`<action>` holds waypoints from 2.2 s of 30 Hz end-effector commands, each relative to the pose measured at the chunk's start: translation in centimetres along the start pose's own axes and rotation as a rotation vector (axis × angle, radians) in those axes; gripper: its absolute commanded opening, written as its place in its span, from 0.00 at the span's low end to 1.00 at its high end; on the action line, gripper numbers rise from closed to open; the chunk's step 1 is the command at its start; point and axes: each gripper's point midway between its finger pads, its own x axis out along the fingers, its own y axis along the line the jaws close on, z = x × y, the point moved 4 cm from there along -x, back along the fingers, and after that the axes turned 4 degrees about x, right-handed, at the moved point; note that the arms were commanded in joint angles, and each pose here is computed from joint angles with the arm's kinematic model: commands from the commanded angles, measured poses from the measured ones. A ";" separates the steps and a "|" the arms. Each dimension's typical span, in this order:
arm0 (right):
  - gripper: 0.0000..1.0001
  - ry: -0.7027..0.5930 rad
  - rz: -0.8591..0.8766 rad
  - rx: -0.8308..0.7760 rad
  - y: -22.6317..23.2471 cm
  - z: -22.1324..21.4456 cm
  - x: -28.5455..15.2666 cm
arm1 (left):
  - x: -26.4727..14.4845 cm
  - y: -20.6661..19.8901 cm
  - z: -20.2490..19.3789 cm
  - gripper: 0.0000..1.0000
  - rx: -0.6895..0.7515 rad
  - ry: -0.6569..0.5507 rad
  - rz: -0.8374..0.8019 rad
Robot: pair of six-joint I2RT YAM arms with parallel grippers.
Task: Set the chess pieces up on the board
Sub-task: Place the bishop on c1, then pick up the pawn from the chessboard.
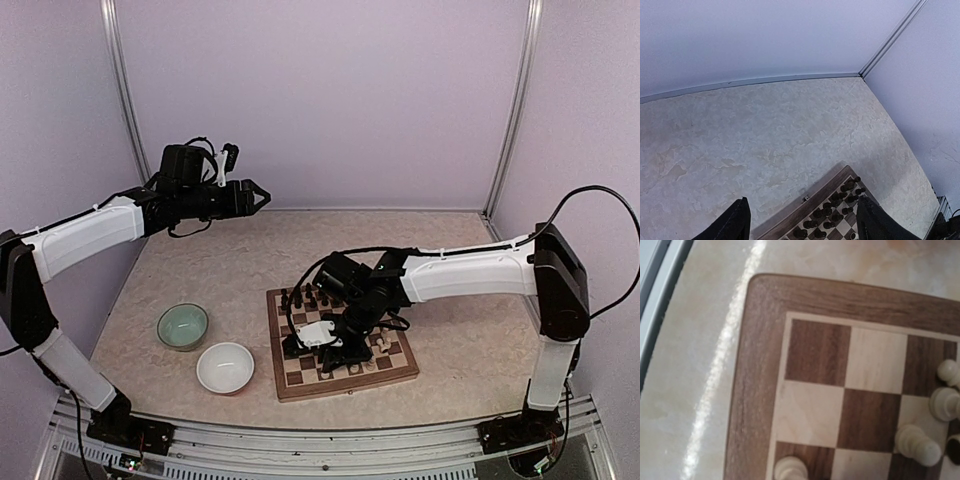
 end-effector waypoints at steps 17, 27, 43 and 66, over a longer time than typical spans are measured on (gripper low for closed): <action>0.42 -0.265 -0.151 0.154 -4.9 -1.5 -13.2 | 0.3 -1.4 0.9 0.72 0.045 -0.001 -0.015; 0.40 -0.551 -0.481 0.466 -8.0 -12.2 -22.8 | 1.9 -8.7 -4.5 0.63 0.317 0.279 0.049; 0.45 -0.404 -0.679 0.445 -7.9 -17.6 -22.4 | 3.6 -13.3 -20.8 0.53 0.487 0.761 0.048; 0.46 -0.330 -0.670 0.384 -7.6 -17.1 -20.6 | 6.2 -15.2 -23.7 0.44 0.507 0.823 0.016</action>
